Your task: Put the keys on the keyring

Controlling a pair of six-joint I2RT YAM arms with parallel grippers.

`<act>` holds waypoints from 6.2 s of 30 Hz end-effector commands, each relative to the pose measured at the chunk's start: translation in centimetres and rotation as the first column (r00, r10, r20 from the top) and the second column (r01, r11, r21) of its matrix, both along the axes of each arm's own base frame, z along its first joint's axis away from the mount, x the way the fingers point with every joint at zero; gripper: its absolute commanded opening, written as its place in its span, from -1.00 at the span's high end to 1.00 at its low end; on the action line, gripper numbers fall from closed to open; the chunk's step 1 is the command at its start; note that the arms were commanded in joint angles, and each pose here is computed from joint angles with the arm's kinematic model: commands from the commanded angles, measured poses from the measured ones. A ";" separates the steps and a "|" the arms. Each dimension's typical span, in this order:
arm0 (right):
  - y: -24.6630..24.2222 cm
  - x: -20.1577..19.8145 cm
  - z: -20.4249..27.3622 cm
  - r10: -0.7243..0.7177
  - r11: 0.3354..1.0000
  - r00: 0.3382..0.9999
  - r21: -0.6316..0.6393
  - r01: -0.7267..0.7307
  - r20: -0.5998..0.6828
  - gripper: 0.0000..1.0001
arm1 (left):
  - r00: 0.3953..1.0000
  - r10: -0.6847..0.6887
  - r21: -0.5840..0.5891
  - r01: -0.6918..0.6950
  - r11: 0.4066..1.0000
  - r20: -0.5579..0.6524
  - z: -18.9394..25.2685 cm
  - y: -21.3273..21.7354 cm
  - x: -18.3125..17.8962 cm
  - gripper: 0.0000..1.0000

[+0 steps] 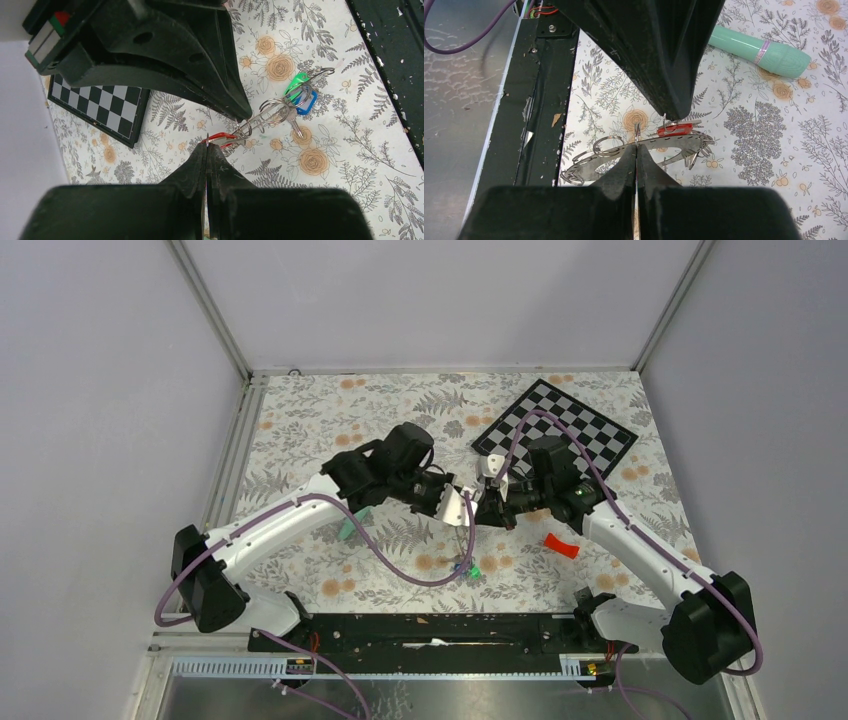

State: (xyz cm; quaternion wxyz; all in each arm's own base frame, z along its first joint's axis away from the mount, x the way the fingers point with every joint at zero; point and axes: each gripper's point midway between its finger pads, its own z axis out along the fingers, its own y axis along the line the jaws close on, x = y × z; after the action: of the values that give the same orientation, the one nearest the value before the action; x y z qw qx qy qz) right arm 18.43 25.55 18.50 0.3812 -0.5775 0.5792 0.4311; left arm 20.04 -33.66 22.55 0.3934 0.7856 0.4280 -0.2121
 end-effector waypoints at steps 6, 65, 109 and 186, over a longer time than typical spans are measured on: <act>0.8 -0.2 1.5 0.044 0.997 0.999 0.057 -0.045 0.021 1.00 | 0.998 -0.048 -0.019 0.048 0.999 0.032 0.1 -0.9 -0.4 1.00; 0.8 1.2 0.8 -0.030 0.999 0.999 0.015 0.030 -0.013 1.00 | 0.977 -0.201 0.055 0.198 0.979 0.070 -1.2 0.8 -2.9 1.00; -0.1 2.7 0.9 -0.105 0.994 0.994 0.034 0.105 -0.021 1.00 | 0.976 -0.199 0.090 0.191 0.977 0.092 -2.5 2.2 -2.8 1.00; -1.2 0.9 -1.3 0.071 0.992 0.912 -0.120 -0.024 0.405 1.00 | 0.997 0.063 -0.079 -0.059 0.995 0.055 -2.5 -0.8 2.5 1.00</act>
State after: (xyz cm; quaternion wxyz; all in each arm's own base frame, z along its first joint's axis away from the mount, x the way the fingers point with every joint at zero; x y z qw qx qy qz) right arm 19.66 22.85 15.53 0.4284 -0.6944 0.5233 0.2457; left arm 22.08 -34.51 19.78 0.4213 0.7558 0.4499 -0.2210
